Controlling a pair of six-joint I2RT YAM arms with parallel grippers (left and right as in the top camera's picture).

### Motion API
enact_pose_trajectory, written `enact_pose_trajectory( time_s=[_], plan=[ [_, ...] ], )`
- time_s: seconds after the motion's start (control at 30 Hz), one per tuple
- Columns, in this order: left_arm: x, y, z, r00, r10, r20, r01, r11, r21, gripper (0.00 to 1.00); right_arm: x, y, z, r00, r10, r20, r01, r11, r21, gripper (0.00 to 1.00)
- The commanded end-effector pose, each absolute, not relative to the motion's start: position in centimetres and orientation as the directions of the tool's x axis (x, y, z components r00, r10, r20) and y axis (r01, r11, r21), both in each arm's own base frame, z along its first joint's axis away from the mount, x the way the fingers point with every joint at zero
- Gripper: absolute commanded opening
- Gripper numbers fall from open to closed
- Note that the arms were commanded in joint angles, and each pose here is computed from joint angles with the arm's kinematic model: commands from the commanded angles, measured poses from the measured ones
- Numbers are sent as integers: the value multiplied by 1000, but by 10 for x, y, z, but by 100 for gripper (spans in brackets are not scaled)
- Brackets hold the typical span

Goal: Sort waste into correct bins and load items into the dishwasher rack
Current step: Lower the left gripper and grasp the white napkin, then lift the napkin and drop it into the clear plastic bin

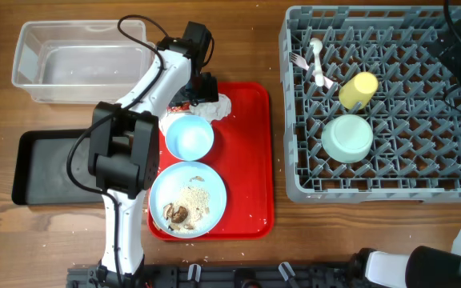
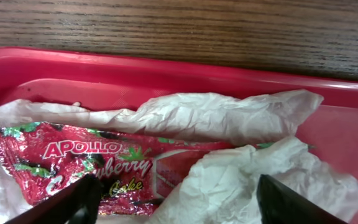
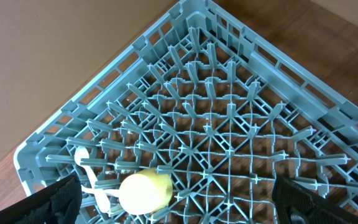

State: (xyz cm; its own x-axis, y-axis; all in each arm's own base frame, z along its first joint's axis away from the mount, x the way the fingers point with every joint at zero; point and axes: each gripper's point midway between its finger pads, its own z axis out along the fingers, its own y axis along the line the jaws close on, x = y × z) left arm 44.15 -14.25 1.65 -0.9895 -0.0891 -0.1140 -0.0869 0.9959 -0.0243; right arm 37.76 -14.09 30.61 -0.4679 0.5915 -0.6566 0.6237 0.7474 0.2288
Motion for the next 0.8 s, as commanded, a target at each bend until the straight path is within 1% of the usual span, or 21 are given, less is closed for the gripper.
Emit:
enact_pose_trajectory(
  time_s=[0.0,0.13,0.17,0.23,0.3,0.33,0.4,0.43,0.5,0.57,0.77],
  plan=[
    [437,-145,9,-994,-66,-86,-64,998,-28,76,378,-145,303,-458,601,-655,644,733,222,100],
    [432,-148,7,-996,-62,-62,-59,997,-44,67,378,-145,303,-458,601,-655,644,733,222,100],
    [431,-148,6,-996,-62,-59,-60,997,-44,63,378,-145,303,-458,601,-655,644,733,222,100],
    [430,-147,5,-997,-62,-55,-60,997,-42,58,378,-145,303,-458,601,-655,644,733,222,100],
    [428,-147,5,-997,-63,-50,-61,997,-40,48,378,-145,303,-458,601,-655,644,733,222,100],
    [429,-147,5,-997,-63,-51,-61,997,-41,40,378,-145,303,-458,601,-655,644,733,222,100],
    [429,-147,5,-997,-63,-53,-61,997,-42,30,378,-145,303,-458,601,-655,644,733,222,100],
    [430,-147,5,-996,-64,-55,-62,997,-42,20,378,-145,303,-458,601,-655,644,733,222,100],
    [430,-148,8,-996,-70,-60,-67,997,-45,5,378,-145,303,-458,601,-655,644,733,222,100],
    [431,-148,16,-995,-72,-74,-68,996,-51,4,378,-145,303,-458,601,-655,644,733,222,100],
    [434,-149,49,-989,-77,-128,-68,995,-74,4,378,-145,303,-458,601,-655,644,733,222,100]
  ],
)
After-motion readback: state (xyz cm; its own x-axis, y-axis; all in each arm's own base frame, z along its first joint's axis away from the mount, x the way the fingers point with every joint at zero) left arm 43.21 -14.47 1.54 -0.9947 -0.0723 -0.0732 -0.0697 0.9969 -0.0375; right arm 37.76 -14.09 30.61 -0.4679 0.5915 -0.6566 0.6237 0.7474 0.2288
